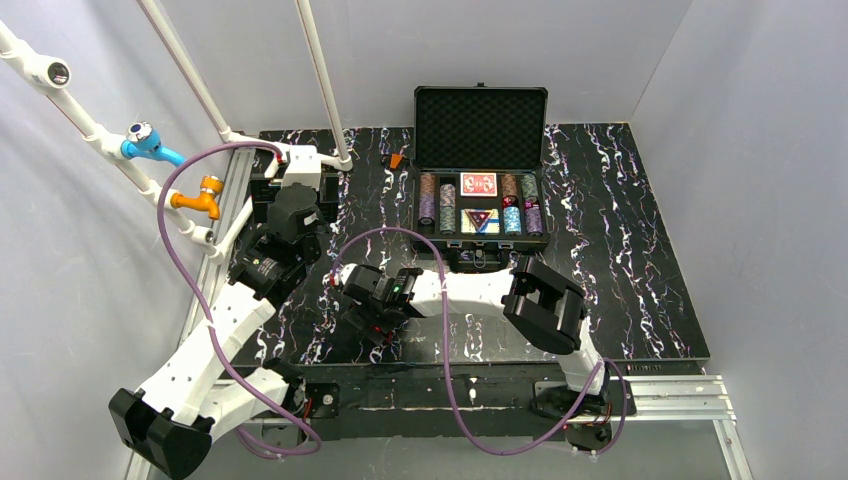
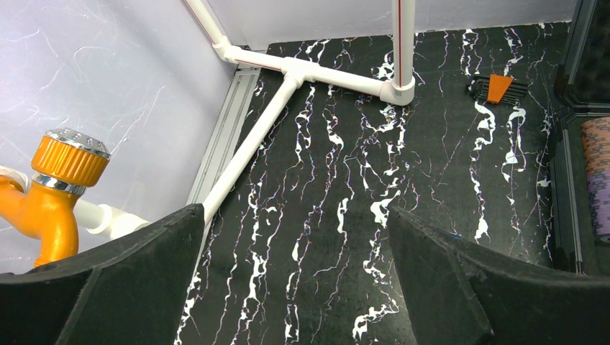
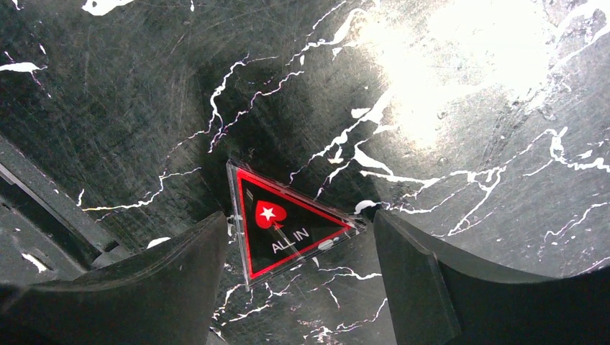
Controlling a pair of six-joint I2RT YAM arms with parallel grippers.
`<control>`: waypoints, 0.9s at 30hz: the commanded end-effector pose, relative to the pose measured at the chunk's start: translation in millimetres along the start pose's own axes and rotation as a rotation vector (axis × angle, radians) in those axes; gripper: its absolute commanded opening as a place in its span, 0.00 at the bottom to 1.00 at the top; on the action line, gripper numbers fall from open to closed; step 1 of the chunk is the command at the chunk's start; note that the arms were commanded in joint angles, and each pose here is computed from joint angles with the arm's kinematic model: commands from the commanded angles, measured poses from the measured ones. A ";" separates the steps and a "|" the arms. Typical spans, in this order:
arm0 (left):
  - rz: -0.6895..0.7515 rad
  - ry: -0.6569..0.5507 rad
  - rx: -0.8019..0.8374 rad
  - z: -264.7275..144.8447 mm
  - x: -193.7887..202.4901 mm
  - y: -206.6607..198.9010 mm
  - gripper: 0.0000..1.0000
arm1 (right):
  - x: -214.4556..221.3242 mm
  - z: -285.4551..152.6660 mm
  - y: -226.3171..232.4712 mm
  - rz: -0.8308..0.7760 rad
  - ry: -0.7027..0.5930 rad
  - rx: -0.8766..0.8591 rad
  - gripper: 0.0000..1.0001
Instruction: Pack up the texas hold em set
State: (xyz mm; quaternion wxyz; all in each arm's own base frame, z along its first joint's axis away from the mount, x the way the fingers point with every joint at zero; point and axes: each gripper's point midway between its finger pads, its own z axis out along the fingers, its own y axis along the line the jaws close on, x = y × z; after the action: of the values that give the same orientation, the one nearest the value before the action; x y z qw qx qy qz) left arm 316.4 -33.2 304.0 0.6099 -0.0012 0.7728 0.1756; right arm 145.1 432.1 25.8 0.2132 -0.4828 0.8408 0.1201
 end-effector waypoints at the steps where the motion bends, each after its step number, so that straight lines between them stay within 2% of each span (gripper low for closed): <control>1: -0.042 -0.031 -0.025 -5.2 -12.0 10.6 0.98 | 43.6 5.0 -9.6 -0.017 0.160 0.037 0.79; 7: -0.042 -0.033 -0.025 -5.4 -12.8 10.9 0.98 | 44.0 7.0 -9.0 -0.021 0.162 0.033 0.75; 20: -0.038 -0.030 -0.022 -4.6 -12.2 9.5 0.98 | 40.0 3.1 -9.3 -0.029 0.154 0.033 0.58; 27: -0.039 -0.031 -0.022 -4.8 -12.4 9.9 0.98 | 39.3 -4.2 -7.7 -0.030 0.143 0.017 0.55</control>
State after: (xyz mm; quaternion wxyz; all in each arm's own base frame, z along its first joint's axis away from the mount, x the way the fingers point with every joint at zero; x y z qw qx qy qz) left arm 316.4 -33.3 304.1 0.6101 -0.0012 0.7727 0.1754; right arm 143.6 430.1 26.1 0.2075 -0.4838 0.8420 0.1178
